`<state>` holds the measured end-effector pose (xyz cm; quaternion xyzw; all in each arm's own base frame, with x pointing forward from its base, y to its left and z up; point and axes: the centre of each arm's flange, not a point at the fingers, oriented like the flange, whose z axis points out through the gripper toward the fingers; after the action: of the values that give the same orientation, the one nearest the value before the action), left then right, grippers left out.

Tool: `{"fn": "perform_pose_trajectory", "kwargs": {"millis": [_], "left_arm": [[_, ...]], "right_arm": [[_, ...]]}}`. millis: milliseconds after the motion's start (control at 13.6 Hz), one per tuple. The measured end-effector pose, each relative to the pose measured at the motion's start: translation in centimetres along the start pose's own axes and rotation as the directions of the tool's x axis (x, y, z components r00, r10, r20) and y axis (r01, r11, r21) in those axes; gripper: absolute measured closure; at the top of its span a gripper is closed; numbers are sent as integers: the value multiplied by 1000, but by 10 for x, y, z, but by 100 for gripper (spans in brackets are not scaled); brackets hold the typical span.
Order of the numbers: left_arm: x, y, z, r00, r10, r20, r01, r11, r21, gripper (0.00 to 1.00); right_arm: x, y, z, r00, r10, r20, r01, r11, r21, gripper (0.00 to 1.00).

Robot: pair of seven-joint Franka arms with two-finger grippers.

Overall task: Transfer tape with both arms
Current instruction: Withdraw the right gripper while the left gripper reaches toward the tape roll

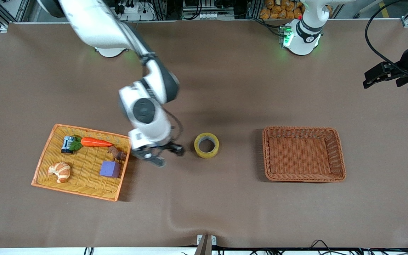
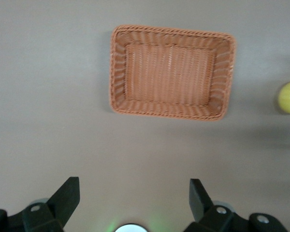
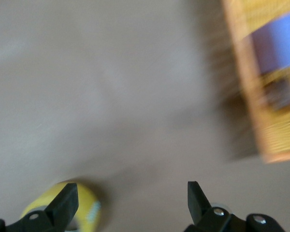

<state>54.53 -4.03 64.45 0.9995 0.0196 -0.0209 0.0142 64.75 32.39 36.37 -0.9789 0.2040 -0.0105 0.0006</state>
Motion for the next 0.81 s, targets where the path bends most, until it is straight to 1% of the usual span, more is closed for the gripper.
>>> {"fn": "perform_pose_trajectory", "kwargs": {"millis": [147,221,368,515,662,809], "left_arm": [[9,17,2,999,23,-42,-25,999,-43,0],[15,29,8,998,42,-55,-45,998,-51,0],[29,63,32,994,94,-56,-97,994,-56,0],[42,102,61,988,147,-53,-150,987,-60,0],[53,138,91,981,189,-52,-193,978,-81,0],[57,177,123,973,228,-36,-230,968,-104,0]], "right_arm": [[39,53,-27,996,-80,39,82,996,-28,0],[55,77,-33,991,-118,61,120,992,-31,0],[83,124,-44,980,-169,109,174,984,-39,0],[104,175,-60,959,-233,164,242,969,-39,0],[110,218,-81,952,-248,180,258,966,-28,0],[100,242,-109,950,-264,168,271,963,-17,0]]}}
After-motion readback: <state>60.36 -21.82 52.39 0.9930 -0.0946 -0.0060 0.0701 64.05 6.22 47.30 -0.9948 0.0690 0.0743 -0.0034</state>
